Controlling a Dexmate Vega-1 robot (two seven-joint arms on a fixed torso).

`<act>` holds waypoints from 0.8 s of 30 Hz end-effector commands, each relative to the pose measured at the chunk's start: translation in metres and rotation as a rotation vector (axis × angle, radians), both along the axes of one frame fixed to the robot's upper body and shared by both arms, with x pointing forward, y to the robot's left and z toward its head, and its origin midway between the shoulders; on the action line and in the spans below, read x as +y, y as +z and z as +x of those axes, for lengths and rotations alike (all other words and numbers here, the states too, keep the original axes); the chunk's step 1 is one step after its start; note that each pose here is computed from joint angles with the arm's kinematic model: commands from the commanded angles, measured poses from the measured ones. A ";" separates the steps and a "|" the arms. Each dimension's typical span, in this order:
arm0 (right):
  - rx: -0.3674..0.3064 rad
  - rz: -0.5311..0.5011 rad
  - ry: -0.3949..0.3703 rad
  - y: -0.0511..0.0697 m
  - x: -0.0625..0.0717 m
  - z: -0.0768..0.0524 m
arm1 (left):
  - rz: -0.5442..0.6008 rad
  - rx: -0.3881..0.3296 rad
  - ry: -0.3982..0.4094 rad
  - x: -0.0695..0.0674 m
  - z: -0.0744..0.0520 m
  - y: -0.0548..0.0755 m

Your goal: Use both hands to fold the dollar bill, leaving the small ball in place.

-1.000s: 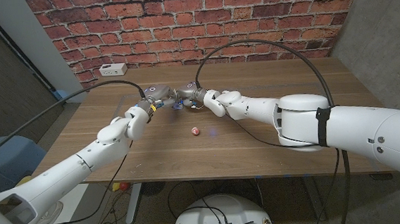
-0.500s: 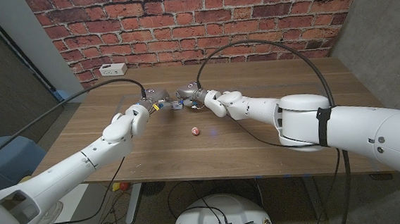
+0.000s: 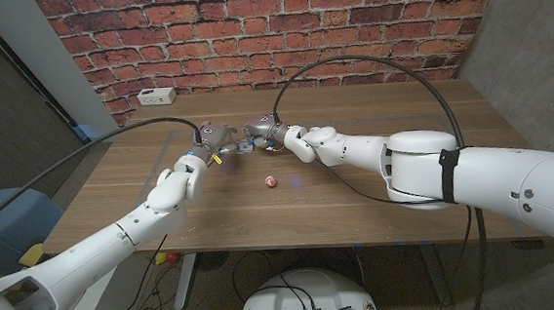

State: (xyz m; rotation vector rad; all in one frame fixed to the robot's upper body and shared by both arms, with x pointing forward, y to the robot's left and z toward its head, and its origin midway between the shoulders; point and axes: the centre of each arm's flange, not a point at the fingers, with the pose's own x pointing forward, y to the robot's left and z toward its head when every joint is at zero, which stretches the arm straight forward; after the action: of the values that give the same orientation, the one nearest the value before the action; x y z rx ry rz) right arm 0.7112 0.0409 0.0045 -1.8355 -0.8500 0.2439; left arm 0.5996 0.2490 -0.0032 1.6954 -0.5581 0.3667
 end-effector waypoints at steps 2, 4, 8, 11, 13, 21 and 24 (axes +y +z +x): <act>-0.009 -0.011 0.014 -0.001 0.002 -0.002 | -0.098 -0.566 -0.111 0.008 -0.053 0.000; -0.011 -0.014 0.017 -0.002 0.002 -0.002 | -0.112 -0.607 -0.082 0.010 -0.056 -0.003; -0.014 -0.019 0.025 -0.003 0.003 -0.003 | -0.135 -0.705 -0.043 0.014 -0.062 -0.009; -0.013 -0.023 0.023 -0.004 0.003 -0.003 | -0.131 -0.797 -0.005 0.015 -0.067 -0.015; -0.013 -0.026 0.023 -0.004 0.004 -0.003 | -0.134 -0.823 0.026 0.015 -0.069 -0.017; -0.015 -0.032 0.025 -0.005 0.004 -0.003 | -0.181 -0.730 0.225 0.021 -0.068 -0.015; -0.017 -0.030 0.031 -0.005 0.004 -0.004 | -0.195 -0.617 0.267 0.025 -0.063 -0.011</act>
State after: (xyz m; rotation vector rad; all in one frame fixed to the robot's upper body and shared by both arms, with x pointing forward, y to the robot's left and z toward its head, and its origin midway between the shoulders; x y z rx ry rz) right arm 0.7087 0.0438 0.0010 -1.8539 -0.8802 0.2556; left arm 0.5439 0.2663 -0.0162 1.4295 -0.9369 1.0308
